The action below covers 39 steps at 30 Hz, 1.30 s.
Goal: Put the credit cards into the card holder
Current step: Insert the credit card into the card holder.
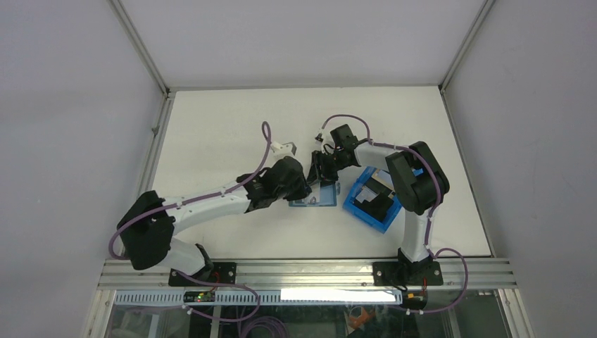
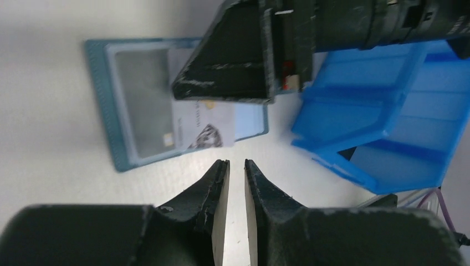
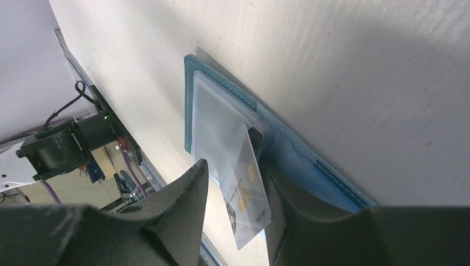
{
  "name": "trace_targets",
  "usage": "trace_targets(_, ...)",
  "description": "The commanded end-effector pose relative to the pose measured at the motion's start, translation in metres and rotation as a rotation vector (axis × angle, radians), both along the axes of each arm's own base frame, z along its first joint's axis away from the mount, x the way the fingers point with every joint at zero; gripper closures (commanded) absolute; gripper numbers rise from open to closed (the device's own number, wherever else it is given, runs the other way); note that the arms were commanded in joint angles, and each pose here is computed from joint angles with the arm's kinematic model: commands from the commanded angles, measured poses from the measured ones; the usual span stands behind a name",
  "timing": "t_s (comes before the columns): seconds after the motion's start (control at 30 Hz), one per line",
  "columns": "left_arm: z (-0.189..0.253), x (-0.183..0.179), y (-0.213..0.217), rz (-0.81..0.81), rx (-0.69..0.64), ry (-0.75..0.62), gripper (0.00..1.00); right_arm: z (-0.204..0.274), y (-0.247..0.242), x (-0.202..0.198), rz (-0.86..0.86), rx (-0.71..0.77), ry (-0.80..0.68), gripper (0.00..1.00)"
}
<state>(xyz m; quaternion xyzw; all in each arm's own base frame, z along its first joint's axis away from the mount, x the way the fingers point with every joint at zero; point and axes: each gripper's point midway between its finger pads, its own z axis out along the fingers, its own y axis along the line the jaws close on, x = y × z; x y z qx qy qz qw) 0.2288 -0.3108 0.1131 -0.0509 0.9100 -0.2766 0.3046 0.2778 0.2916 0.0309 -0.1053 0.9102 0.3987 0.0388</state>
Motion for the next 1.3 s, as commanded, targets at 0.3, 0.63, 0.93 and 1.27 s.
trace_targets(0.3, -0.001, 0.020, -0.081, -0.133, 0.125, -0.181, 0.82, -0.025, -0.016, 0.000, -0.018, -0.124, 0.008, 0.58)
trace_targets(0.63, -0.023, 0.032, -0.084, -0.145, 0.215, -0.216, 0.81, -0.027, -0.017, 0.000, -0.023, -0.138, 0.010, 0.57)
trace_targets(0.93, -0.032, 0.037, -0.075, -0.105, 0.261, -0.219, 0.80, -0.033, -0.022, 0.001, -0.028, -0.173, 0.010, 0.57)
trace_targets(1.27, -0.054, 0.034, -0.062, -0.046, 0.324, -0.137, 0.78, -0.030, -0.020, 0.000, -0.019, -0.163, 0.009, 0.56)
